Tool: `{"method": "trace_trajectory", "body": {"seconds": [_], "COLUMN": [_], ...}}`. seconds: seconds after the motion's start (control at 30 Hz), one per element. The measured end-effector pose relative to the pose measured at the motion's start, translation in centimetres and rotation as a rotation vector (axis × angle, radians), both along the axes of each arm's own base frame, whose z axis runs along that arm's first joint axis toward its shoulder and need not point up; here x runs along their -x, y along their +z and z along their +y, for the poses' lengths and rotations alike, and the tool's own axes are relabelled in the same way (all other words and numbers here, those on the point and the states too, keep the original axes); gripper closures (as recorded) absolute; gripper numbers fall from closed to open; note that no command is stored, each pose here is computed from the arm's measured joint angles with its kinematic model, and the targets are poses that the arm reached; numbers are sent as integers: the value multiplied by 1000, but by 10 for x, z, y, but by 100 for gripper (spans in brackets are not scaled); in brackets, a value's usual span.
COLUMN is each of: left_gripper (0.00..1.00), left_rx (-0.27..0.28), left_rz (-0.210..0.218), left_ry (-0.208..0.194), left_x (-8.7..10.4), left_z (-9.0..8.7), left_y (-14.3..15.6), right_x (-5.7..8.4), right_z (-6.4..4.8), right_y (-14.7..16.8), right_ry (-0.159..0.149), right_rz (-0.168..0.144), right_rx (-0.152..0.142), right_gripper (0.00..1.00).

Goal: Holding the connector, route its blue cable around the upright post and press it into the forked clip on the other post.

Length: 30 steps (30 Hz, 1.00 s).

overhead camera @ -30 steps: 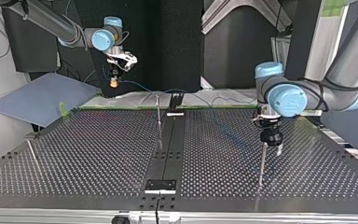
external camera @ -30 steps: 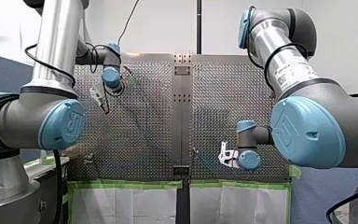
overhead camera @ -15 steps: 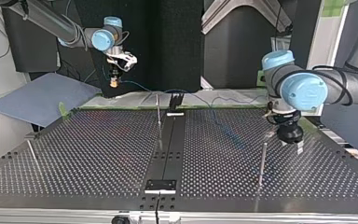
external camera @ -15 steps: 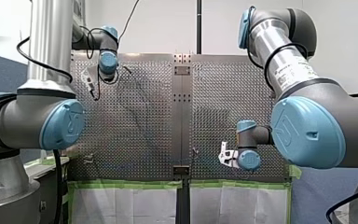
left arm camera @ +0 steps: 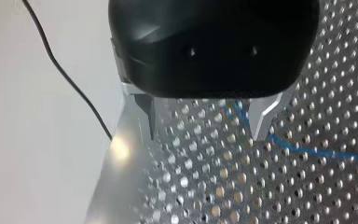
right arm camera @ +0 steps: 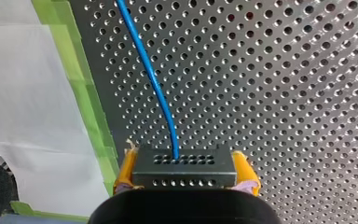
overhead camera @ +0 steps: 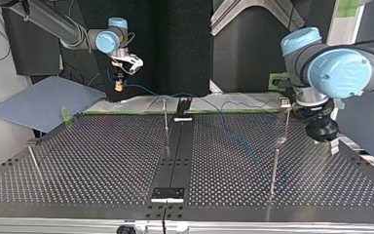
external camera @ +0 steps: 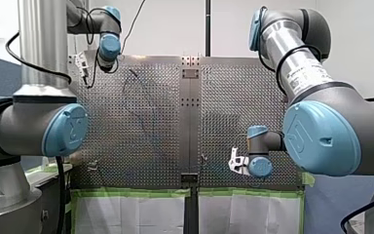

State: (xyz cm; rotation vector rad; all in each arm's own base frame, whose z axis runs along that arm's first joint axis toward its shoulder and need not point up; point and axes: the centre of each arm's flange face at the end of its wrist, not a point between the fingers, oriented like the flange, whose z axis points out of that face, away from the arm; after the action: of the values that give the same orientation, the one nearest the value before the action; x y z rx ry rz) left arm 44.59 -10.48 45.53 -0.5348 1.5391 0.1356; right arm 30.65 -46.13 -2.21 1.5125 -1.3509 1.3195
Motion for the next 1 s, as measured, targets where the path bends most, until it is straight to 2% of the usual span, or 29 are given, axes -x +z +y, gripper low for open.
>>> {"method": "trace_trajectory", "body": {"seconds": [0.1, 0.4, 0.47, 0.57, 0.83, 0.9, 1.0], "left_gripper": [2, 2, 2, 2, 2, 2, 2], "left_rx": [-22, -87, -97, -111, -117, -118, -125], "left_rz": [20, 126, 137, 124, 13, 2, 7], "left_ry": [-34, -160, -184, -221, -300, -319, -352], "left_x": [12, 58, 66, 76, 92, 93, 90], "left_z": [-7, -26, -29, -35, -46, -49, -55], "left_y": [4, -5, -5, 2, 30, 33, 31], "right_x": [0, 0, 0, 0, 0, 0, -1], "right_z": [0, 1, 1, 1, 1, 1, 1], "right_y": [0, 0, 0, 0, 0, 0, 0], "right_ry": [0, 1, 1, 1, 2, 3, 7], "right_rz": [1, 2, 2, 2, 1, 0, -4], "right_rx": [-3, -6, -5, -5, -3, -3, -3], "right_gripper": [100, 100, 100, 100, 100, 100, 100]}}
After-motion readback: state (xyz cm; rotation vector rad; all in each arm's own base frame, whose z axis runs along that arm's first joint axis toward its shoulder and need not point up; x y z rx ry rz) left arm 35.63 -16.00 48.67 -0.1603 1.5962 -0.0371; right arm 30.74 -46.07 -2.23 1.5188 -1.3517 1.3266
